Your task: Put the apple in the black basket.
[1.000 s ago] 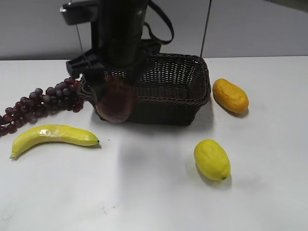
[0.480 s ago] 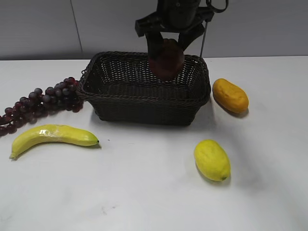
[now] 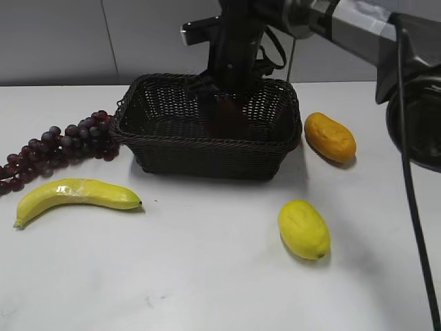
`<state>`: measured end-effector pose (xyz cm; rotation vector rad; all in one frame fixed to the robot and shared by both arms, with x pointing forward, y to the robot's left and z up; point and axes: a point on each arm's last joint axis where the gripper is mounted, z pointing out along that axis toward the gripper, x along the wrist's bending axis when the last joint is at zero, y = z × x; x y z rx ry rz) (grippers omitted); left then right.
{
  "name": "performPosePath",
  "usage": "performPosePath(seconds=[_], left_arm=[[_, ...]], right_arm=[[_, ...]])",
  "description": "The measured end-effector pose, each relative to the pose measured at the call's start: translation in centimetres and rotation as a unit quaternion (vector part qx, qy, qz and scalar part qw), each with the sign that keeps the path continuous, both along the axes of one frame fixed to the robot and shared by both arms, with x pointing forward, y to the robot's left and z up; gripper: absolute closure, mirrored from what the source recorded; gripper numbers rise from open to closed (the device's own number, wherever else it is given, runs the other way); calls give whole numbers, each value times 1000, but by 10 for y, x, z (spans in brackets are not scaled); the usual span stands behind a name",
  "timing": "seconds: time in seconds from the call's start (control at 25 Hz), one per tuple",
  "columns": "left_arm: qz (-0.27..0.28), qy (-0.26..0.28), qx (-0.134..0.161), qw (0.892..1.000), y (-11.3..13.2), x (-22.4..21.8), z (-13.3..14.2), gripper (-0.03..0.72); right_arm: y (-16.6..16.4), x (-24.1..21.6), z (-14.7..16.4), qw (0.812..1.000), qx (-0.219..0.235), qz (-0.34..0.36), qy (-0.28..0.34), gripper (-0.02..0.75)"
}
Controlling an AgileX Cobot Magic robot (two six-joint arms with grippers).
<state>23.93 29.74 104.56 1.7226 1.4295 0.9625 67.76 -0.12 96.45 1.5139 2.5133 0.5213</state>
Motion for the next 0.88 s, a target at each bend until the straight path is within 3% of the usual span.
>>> performPosePath(seconds=[0.16,0.56,0.68,0.88], left_arm=[[0,0,0,1000,0,0,0,451],[0,0,0,1000,0,0,0,451],[0,0,0,1000,0,0,0,451],[0,0,0,1000,0,0,0,451]], right_arm=[[4,6,-15,1000,8,0,-12,178],[6,9,-17,1000,19,-10,-20,181],[6,9,-17,1000,19,-10,-20,98],[4,7,-7,1000,15,-11,-14,112]])
